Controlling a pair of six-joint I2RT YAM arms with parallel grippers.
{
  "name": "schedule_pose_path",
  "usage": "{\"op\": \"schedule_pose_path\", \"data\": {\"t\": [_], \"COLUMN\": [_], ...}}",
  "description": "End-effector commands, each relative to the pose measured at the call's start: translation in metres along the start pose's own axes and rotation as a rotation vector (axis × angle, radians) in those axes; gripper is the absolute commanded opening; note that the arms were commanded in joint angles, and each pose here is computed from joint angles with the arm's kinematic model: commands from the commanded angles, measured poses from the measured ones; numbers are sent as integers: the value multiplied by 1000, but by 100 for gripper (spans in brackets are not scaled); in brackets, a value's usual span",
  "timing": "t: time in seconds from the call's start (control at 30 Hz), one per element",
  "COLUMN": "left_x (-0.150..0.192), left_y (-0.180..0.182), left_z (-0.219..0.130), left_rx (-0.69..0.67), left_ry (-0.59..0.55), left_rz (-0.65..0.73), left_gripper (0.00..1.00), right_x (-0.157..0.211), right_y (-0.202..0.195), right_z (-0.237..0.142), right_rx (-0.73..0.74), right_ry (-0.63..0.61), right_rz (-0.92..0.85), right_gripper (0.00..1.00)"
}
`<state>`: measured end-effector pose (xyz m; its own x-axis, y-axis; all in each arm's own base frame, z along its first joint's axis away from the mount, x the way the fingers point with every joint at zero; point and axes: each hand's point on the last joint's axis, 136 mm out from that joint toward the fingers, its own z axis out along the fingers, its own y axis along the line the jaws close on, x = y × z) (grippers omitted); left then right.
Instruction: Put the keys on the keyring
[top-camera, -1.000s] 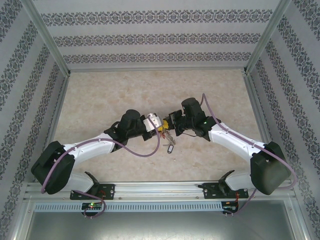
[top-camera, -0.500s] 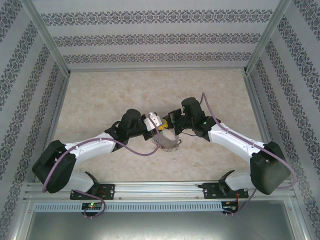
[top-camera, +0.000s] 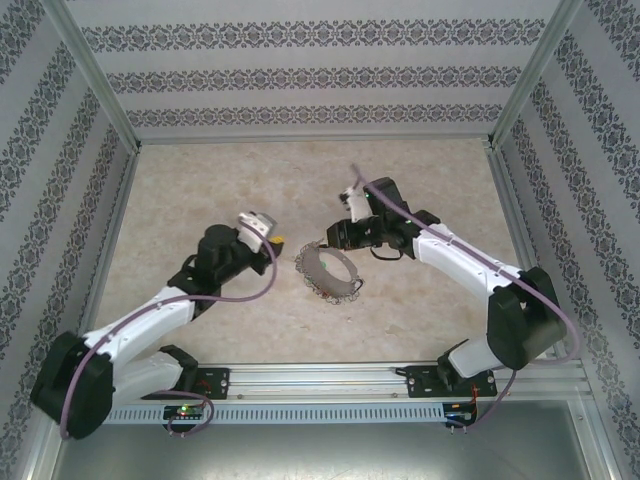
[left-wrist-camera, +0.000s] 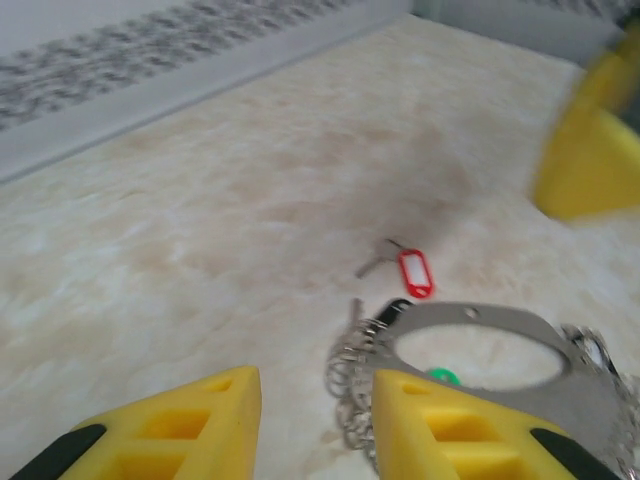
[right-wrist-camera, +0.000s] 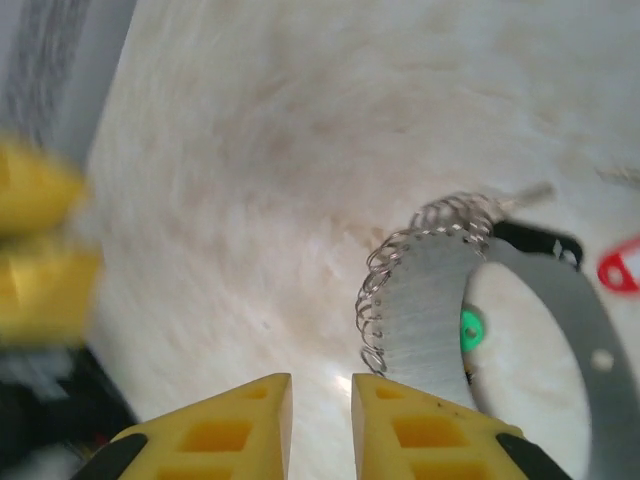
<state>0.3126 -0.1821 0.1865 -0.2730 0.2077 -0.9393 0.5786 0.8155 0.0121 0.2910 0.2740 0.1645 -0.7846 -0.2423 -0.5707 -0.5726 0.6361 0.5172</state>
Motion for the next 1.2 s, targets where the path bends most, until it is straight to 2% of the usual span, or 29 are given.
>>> {"op": "schedule_pose_path", "data": {"t": [0.0, 0.1, 0.2, 0.47, 0.6, 0.83, 1.17], "left_x": [31, 41, 51, 83, 91, 98, 103], "left_y": [30, 44, 58, 88, 90, 89, 87], "left_z": [-20, -29, -36, -53, -55, -60, -59], "left_rx": [-121, -153, -202, -339, -337, -331, -319], "left_ry": [133, 200, 256, 310, 339, 347, 343], "left_rz": [-238, -336, -412, -629, -647, -652, -658], "left_gripper": [37, 37, 37, 42, 42, 42, 41], "right_x": [35, 57, 71, 99, 97, 93, 105], "right_y": [18, 24, 25, 20, 14, -5, -13], "right_z": [-3, 4, 18, 72, 91, 99, 104], "right_rx": [-113, -250, -359, -354, -322, -249, -265], "right_ry": [107, 201, 290, 557, 608, 689, 786], "right_rz": [-837, -1068, -1149, -1356, -1383, -1431, -1459], "right_gripper": [27, 29, 30, 31, 27, 30, 25]}}
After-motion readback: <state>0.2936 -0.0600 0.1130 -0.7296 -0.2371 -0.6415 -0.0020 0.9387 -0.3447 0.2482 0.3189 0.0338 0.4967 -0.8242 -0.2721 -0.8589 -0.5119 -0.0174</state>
